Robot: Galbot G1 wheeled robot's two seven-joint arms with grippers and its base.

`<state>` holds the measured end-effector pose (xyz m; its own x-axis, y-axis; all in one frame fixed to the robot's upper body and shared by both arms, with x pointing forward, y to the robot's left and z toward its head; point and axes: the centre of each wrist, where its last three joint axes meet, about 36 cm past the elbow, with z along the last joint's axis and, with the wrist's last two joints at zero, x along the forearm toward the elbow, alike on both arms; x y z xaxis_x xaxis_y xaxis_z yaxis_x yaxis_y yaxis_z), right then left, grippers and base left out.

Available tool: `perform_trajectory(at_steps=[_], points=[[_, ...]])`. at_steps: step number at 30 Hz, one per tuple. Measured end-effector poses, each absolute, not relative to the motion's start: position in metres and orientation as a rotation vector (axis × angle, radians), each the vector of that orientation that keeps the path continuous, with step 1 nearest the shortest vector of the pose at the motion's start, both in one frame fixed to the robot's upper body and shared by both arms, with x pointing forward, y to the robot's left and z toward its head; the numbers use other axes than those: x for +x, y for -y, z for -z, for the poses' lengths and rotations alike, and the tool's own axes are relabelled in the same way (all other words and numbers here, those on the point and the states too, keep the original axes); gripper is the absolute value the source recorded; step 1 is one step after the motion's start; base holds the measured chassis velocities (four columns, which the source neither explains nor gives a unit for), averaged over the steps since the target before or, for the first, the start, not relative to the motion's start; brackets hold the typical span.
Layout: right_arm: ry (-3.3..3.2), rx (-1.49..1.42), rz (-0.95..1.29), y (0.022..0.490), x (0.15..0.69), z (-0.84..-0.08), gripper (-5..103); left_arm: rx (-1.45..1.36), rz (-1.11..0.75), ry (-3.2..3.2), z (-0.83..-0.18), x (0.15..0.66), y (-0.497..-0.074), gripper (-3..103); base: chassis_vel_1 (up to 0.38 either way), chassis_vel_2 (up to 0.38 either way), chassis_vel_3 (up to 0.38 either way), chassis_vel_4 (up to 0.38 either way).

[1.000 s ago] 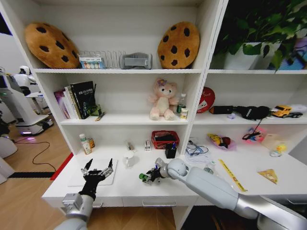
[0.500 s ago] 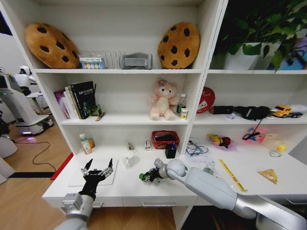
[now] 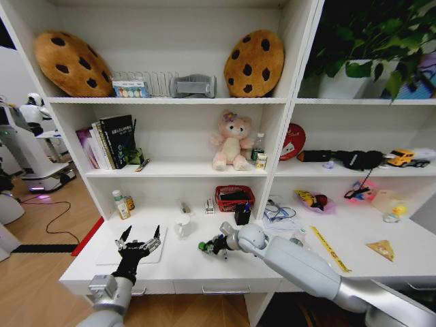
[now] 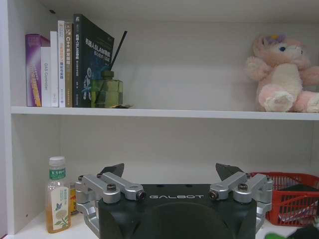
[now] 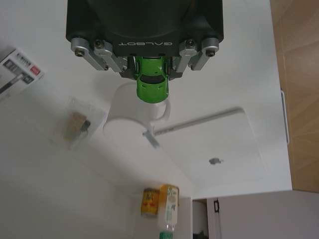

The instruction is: Organize the objects on the table.

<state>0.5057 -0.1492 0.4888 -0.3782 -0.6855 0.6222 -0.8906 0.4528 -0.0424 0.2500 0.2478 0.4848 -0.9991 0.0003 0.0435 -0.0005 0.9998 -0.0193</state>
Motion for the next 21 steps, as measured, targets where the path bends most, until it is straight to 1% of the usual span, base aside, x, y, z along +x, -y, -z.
perform_trajectory(at_steps=[2, 6, 8, 9, 12, 13, 15, 16, 19, 21], points=[[2.27, 1.352, -0.499, 0.151, 0.506, -0.518, 33, 0.0, -0.03, 3.098, -0.485, 0.25, -0.248, 100, 0.0, 0.0, 0.0, 0.0], [2.364, 1.371, -0.489, 0.151, 0.509, -0.544, 33, 0.0, -0.03, 3.098, -0.485, 0.25, -0.248, 100, 0.0, 0.0, 0.0, 0.0], [2.523, 1.385, -0.477, 0.15, 0.523, -0.589, 33, 0.0, -0.03, 3.098, -0.485, 0.25, -0.248, 100, 0.0, 0.0, 0.0, 0.0], [2.523, 1.385, -0.477, 0.15, 0.523, -0.589, 33, 0.0, -0.03, 3.098, -0.485, 0.25, -0.248, 100, 0.0, 0.0, 0.0, 0.0], [2.66, 1.365, -0.445, 0.142, 0.555, -0.624, 33, 0.0, -0.03, 3.098, -0.485, 0.25, -0.248, 100, 0.0, 0.0, 0.0, 0.0], [2.66, 1.365, -0.445, 0.142, 0.555, -0.624, 33, 0.0, -0.03, 3.098, -0.485, 0.25, -0.248, 100, 0.0, 0.0, 0.0, 0.0], [2.718, 1.354, -0.409, 0.127, 0.582, -0.64, 33, 0.001, -0.03, 3.098, -0.485, 0.25, -0.248, 100, 0.0, 0.0, 0.0, 0.0], [2.751, 1.356, -0.364, 0.109, 0.601, -0.651, 33, 0.0, -0.03, 3.098, -0.485, 0.25, -0.248, 100, 0.0, 0.0, 0.0, 0.0], [2.759, 1.355, -0.344, 0.101, 0.61, -0.655, 33, 0.0, -0.03, 3.098, -0.485, 0.25, -0.248, 100, 0.0, 0.0, 0.0, 0.0], [2.803, 1.307, -0.316, 0.078, 0.643, -0.664, 33, 0.0, -0.03, 3.098, -0.485, 0.25, -0.248, 100, 0.0, 0.0, 0.0, 0.0]])
